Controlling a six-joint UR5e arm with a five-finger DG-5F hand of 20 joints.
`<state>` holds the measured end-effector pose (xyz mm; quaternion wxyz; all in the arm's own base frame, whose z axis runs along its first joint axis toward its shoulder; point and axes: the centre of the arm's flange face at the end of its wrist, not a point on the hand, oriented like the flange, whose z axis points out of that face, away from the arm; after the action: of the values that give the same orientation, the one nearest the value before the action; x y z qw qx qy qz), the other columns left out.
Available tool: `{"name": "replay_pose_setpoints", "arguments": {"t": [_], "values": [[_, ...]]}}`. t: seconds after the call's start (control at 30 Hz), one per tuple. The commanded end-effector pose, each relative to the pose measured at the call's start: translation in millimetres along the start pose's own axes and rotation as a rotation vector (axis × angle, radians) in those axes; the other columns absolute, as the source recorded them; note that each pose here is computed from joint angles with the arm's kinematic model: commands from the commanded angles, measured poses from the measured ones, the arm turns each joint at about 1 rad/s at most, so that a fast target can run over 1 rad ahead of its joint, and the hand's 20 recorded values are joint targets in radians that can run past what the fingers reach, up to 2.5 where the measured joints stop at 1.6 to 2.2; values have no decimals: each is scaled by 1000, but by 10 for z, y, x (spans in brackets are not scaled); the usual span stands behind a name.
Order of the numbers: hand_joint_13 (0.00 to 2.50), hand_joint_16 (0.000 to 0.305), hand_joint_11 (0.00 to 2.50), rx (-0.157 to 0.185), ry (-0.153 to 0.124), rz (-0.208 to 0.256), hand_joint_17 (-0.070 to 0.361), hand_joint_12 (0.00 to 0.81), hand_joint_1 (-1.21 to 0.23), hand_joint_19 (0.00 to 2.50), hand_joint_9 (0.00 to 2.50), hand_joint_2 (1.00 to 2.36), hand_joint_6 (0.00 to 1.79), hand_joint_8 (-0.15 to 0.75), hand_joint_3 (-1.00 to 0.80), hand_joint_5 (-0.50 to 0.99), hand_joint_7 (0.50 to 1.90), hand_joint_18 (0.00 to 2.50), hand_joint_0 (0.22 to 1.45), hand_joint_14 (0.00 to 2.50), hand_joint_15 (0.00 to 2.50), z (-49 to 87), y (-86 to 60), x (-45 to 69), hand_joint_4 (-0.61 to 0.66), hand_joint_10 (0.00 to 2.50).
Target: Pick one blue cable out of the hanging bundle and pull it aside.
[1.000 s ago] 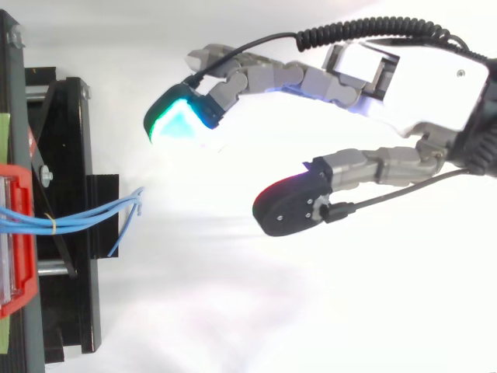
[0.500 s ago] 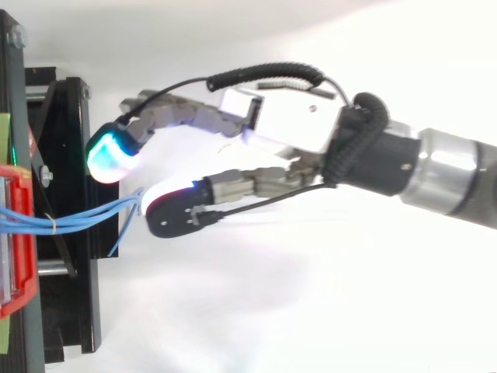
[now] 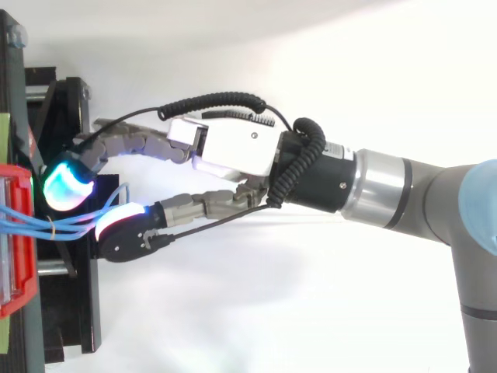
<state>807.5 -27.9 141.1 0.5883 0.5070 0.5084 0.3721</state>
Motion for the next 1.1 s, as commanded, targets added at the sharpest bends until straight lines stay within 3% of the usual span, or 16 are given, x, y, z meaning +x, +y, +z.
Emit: {"name": "replay_pose_setpoints", "arguments": {"t": [0.0, 0.13, 0.23, 0.4, 0.53, 0.6, 0.67, 0.87, 1.07], "values": [[91, 43, 0, -25, 17, 16, 96, 305, -540, 105, 214, 1000, 501, 203, -500, -265, 635, 0, 509, 0, 26, 21, 5, 49, 137, 0], [96, 42, 0, -25, 24, 47, 93, 304, -540, 120, 226, 1000, 501, 205, -500, -262, 638, 12, 508, 0, 30, 36, -11, -18, 148, 0], [103, 42, 0, -28, 43, 84, 94, 305, -539, 128, 237, 1000, 501, 208, -500, -259, 638, 21, 508, 1, 35, 35, -7, 0, 158, 0], [114, 42, 0, -38, 65, 120, 94, 305, -541, 120, 258, 1000, 501, 214, -500, -253, 645, 31, 510, 0, 26, 28, 115, -29, 167, 0], [126, 42, 0, -19, 77, 116, 94, 305, -540, 131, 267, 1000, 501, 217, -500, -248, 651, 40, 509, 0, 34, -2, 191, -107, 181, 0], [129, 41, 0, 15, 74, 105, 93, 305, -540, 131, 273, 1000, 501, 218, -500, -244, 656, 48, 510, 0, 34, -30, 189, -208, 184, 0], [136, 41, 0, 26, 74, 100, 92, 304, -539, 136, 289, 1000, 501, 220, -500, -240, 667, 53, 511, 0, 37, -46, 217, -233, 189, 0], [173, 41, 0, 30, 72, 100, 92, 301, -542, 153, 342, 1000, 502, 229, -500, -206, 724, 86, 513, 0, 49, -75, 358, -313, 231, 0], [259, 40, 0, 34, 79, 99, 90, 301, -546, 165, 421, 1000, 502, 242, -500, -170, 803, 176, 516, 1, 69, -88, 396, -319, 262, 0]]}}
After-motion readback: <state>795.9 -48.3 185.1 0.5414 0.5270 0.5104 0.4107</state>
